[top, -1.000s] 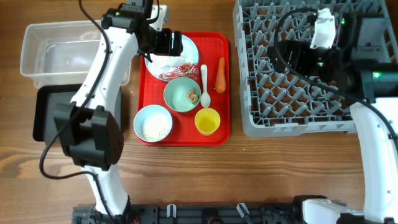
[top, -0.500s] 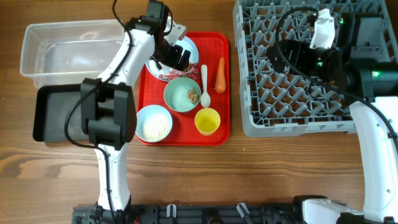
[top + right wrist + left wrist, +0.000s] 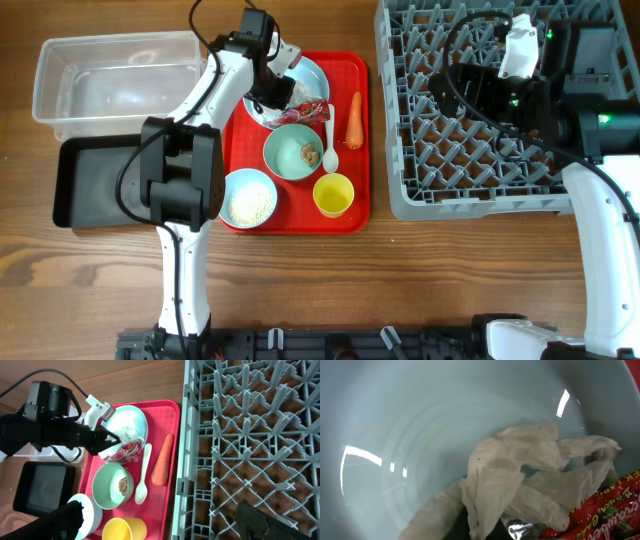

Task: Sort waste into correct bins and load items into the dishwasher rack
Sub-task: 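Reach the left gripper to the white plate and grasp the tissue, then carry the tissue with the left gripper and drop it in the clear bin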

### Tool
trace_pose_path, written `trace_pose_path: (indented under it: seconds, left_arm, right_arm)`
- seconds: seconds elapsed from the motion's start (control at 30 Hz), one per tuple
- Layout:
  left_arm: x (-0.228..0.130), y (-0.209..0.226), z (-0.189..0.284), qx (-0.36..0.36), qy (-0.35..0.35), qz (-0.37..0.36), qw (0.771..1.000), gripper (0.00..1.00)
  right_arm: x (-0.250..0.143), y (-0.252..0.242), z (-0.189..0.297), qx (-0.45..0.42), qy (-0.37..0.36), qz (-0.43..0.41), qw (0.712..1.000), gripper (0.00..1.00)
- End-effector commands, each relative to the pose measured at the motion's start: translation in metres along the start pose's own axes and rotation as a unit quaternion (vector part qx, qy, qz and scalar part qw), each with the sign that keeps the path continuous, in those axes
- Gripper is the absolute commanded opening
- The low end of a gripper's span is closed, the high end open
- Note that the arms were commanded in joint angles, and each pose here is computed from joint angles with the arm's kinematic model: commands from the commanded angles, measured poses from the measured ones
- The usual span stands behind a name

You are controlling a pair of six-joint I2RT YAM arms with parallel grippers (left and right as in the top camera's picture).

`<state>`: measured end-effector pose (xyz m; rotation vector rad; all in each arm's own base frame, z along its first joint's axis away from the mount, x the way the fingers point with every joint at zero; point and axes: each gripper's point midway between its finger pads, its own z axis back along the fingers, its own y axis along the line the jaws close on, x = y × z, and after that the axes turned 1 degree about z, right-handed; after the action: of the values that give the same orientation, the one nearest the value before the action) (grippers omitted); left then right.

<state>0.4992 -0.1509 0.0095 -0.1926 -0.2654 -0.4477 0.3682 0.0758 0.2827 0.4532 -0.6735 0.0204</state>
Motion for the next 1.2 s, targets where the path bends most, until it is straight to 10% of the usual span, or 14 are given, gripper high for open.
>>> trace_pose_path:
  seconds: [0.0,0.5,0.87,0.93,0.97,1.17]
  left_arm:
    - [-0.014,-0.006,-0.022,-0.017,0.028,0.002,0.999,0.04]
    - [0.029,0.076,0.217,0.054,-0.169,0.196,0.964,0.04]
    - [-0.047,0.191,0.181,0.121,-0.093,0.312,0.938,0.06]
    - [-0.051,0.199,0.169,0.120,-0.085,0.318,0.936,0.31]
    - [-0.053,0.202,0.161,0.119,-0.079,0.320,0.936,1.00]
    - [-0.048,0.202,0.166,0.120,-0.089,0.317,0.936,1.00]
  right_arm:
    - [0.003,0.006,0.000,0.011,-0.003,-0.002,1.000,1.00]
    - [0.001,0.006,0.000,0.010,0.002,-0.005,1.000,1.00]
    - [0.000,0.005,0.000,0.009,0.004,-0.015,1.000,1.00]
    - [0.000,0.005,0.000,0.010,0.005,-0.018,1.000,1.00]
    - [-0.001,0.005,0.000,0.009,0.005,-0.018,1.000,1.00]
    - [-0.001,0.005,0.000,0.009,0.006,-0.019,1.000,1.00]
